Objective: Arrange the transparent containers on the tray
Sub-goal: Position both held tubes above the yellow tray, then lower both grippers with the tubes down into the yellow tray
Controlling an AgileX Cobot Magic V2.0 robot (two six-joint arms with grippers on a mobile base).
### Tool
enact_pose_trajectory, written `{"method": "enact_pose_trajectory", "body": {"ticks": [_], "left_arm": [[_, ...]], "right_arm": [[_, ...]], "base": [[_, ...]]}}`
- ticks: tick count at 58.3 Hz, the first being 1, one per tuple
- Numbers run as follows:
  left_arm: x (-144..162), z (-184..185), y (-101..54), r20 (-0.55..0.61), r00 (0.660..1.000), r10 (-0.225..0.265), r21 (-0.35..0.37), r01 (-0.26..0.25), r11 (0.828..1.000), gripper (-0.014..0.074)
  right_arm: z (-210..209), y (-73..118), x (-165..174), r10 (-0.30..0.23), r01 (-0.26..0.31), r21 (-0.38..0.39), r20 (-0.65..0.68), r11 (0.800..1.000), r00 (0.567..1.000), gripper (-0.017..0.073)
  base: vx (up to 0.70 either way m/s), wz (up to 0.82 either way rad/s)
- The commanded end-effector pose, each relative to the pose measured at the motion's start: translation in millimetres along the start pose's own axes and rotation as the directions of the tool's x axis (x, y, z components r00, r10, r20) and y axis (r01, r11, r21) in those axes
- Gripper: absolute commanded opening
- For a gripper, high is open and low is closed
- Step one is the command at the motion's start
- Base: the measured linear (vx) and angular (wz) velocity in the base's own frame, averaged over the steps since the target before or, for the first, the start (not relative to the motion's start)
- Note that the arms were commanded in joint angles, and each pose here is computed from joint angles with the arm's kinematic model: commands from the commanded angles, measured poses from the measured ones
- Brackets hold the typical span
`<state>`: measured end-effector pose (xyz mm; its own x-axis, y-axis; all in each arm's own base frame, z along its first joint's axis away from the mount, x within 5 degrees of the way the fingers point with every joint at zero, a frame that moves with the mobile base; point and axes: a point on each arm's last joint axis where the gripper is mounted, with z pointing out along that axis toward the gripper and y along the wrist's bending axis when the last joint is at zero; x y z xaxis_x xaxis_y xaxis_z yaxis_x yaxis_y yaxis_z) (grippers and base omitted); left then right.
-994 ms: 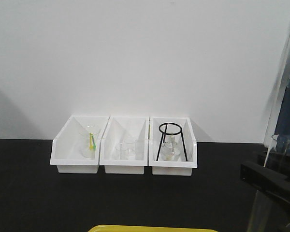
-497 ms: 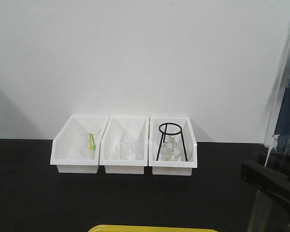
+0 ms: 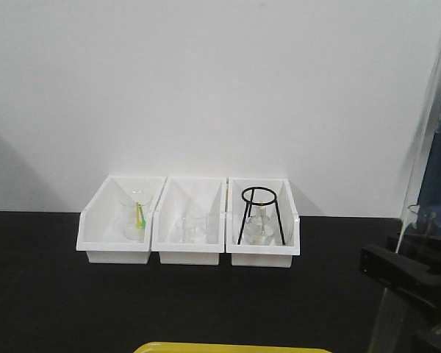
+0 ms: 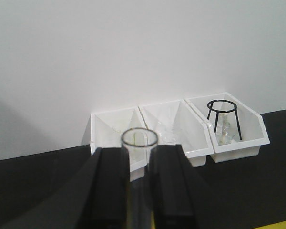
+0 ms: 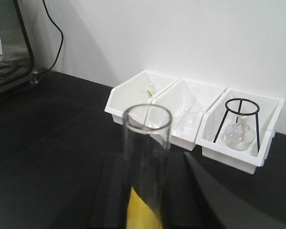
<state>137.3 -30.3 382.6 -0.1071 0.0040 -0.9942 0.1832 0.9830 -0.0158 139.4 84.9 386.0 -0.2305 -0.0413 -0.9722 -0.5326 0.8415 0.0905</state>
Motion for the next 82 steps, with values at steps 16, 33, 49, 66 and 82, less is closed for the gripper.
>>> {"method": "enact_pose_trajectory", "body": {"ticks": [16,33,49,66,82], "left_arm": [[3,52,-33.2,-0.039,0.993,-0.108,0.177,0.114,0.978,0.0135],[53,104,-99.9,-0.260,0.955,-0.142,0.341,0.228,0.912,0.0135],[100,144,-123.1,-0.443,0.888,-0.121,0.287,0.268,0.919,0.0141],[135,172,-134.0,-0.579,0.813,-0.062,0.237,0.241,0.941,0.0151],[173,183,-136.3,-0.679,0.734,-0.021,0.199,0.212,0.957,0.0160]], "right_arm": [[72,-10.3,17,0.167,-0.160,0.057,-0.132,0.985,0.977,0.0064],[118,-16.8,52,0.233,-0.209,0.113,-0.290,0.971,0.928,0.0064],[146,-21.4,81,0.309,-0.261,0.174,-0.389,0.950,0.868,0.0064],[173,-26.5,117,0.324,-0.246,0.218,-0.494,0.944,0.807,0.0066],[186,-29.6,136,0.330,-0.235,0.239,-0.536,0.942,0.777,0.0077]], "base": [[0.00,0.00],[0.00,0.00],[0.00,0.00],[0.00,0.00],[0.00,0.00]]}}
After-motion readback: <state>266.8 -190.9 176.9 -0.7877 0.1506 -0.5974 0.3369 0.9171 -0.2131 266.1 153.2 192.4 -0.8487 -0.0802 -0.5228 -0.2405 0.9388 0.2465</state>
